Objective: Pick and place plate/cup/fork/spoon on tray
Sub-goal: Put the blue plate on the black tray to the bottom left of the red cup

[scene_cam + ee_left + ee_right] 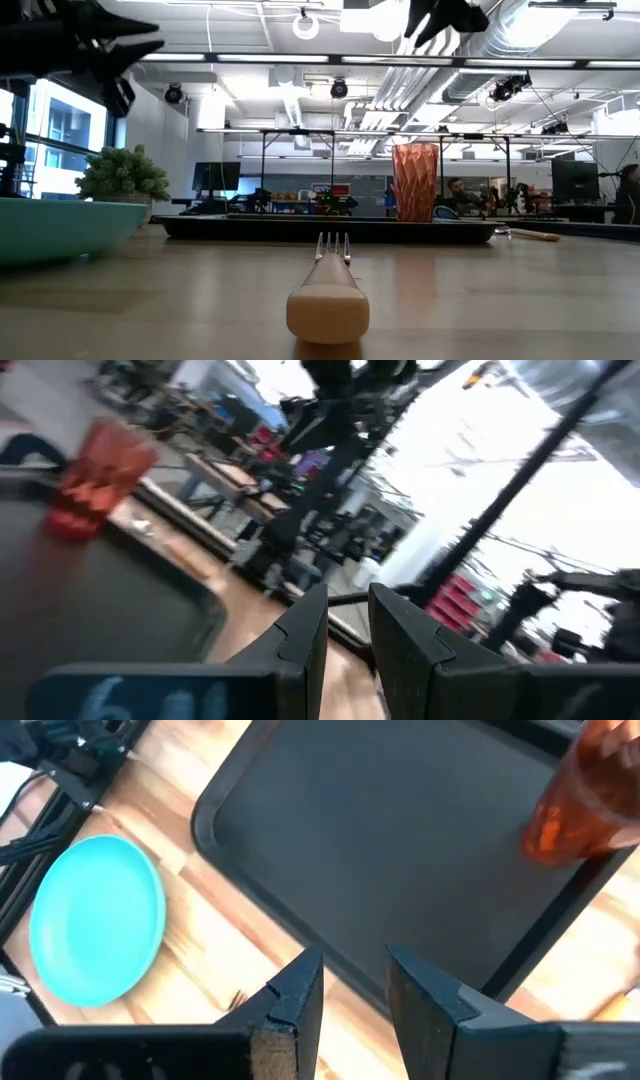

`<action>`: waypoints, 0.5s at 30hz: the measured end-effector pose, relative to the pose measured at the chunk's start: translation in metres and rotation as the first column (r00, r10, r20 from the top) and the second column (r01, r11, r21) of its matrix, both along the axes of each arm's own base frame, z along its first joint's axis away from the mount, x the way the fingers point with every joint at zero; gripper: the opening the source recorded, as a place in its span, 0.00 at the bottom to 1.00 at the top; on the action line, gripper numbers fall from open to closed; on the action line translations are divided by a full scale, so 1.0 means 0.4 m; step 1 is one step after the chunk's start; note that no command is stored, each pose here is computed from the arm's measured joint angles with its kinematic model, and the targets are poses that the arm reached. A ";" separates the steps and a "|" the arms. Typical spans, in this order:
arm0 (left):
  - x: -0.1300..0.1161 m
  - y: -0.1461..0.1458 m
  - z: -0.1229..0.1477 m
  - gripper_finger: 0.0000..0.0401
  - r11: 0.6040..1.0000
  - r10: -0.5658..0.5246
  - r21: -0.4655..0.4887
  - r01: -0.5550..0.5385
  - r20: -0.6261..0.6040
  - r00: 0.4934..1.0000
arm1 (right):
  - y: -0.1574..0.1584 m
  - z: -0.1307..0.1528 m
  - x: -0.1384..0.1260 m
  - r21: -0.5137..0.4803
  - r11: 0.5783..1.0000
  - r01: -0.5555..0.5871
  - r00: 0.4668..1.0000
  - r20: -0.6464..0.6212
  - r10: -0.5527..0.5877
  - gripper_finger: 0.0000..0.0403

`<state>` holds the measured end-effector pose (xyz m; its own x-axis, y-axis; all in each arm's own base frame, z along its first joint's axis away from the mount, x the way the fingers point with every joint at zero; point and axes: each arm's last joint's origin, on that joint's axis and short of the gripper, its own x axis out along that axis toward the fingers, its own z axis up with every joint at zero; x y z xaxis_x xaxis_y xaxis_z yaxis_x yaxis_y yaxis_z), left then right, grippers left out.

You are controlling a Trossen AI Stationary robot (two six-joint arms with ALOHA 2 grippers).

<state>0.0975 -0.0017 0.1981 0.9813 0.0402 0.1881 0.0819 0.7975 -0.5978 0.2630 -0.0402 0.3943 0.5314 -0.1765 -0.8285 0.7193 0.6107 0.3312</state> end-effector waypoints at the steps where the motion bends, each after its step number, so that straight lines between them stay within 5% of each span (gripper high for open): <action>1: -0.001 -0.001 0.007 0.17 1.000 -0.006 0.012 0.006 0.006 1.000 | 0.017 0.000 0.002 -0.002 1.000 0.002 1.000 0.002 -0.002 0.25; 7: -0.009 -0.001 0.057 0.17 0.996 -0.003 0.087 0.003 -0.002 1.000 | 0.115 0.001 0.007 -0.022 1.000 0.013 1.000 0.025 -0.012 0.25; 15: -0.006 -0.002 0.122 0.17 0.980 0.012 0.195 0.029 -0.207 0.978 | 0.210 0.004 -0.003 -0.082 0.996 0.025 0.998 0.066 -0.020 0.25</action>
